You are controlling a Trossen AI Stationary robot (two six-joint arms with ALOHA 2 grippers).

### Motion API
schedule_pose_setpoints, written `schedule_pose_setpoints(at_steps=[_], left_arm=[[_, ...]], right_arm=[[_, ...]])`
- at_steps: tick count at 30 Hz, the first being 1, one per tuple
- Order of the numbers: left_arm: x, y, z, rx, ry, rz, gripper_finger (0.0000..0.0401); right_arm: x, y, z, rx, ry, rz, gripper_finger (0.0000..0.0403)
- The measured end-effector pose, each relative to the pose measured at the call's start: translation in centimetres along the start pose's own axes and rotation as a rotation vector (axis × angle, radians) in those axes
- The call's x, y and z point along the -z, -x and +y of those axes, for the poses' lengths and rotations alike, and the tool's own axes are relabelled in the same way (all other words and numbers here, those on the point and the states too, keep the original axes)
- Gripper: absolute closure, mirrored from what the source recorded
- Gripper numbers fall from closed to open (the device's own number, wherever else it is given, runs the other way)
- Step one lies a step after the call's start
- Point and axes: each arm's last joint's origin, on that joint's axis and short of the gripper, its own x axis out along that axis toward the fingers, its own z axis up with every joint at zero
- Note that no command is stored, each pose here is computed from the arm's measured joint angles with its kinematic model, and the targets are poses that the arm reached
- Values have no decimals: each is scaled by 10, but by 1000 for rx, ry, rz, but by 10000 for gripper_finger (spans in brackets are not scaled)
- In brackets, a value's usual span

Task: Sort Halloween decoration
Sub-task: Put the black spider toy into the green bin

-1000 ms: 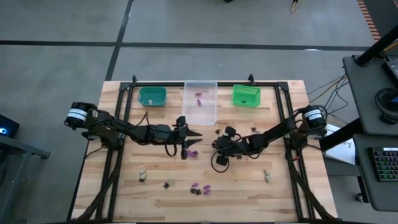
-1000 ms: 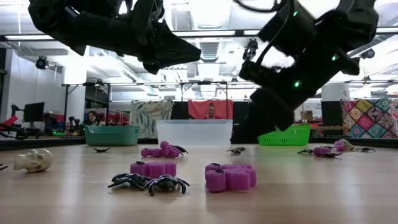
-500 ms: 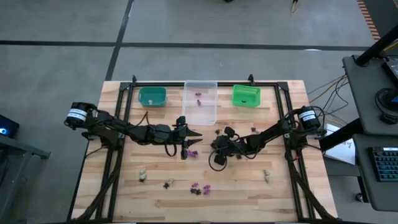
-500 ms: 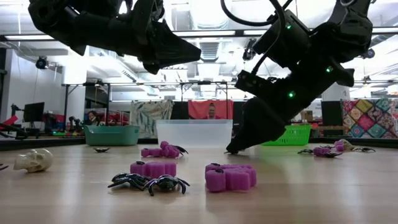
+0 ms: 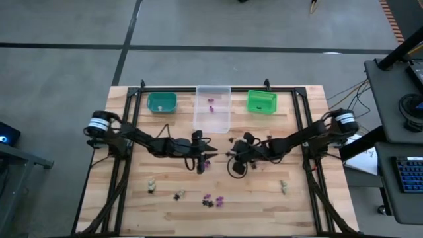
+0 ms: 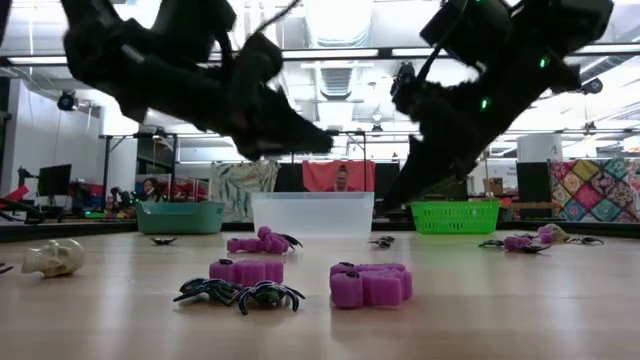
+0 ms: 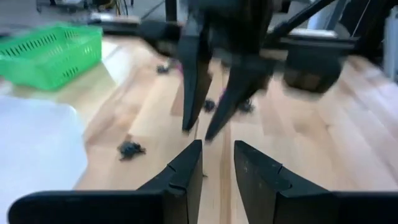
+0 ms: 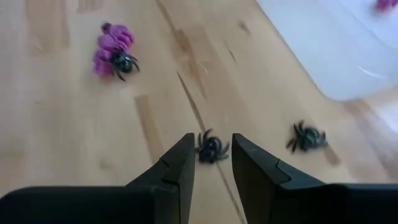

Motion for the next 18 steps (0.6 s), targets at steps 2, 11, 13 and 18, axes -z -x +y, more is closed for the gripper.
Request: schedule_pose_setpoints(at_steps=[2, 11, 13, 18], left_arm=[[5, -14, -2, -2, 8, 20, 326], [20, -51, -7, -13, -51, 79, 326], [20, -57, -7, -17, -59, 91, 326], [27, -61, -2, -35, -71, 143, 326]], right_arm=[[-4, 9, -5, -34, -117, 40, 312], [-10, 16, -17, -129, -465, 156, 330], [-8, 14, -17, -119, -474, 167, 322], [-2, -1, -16, -109, -486, 176, 287]])
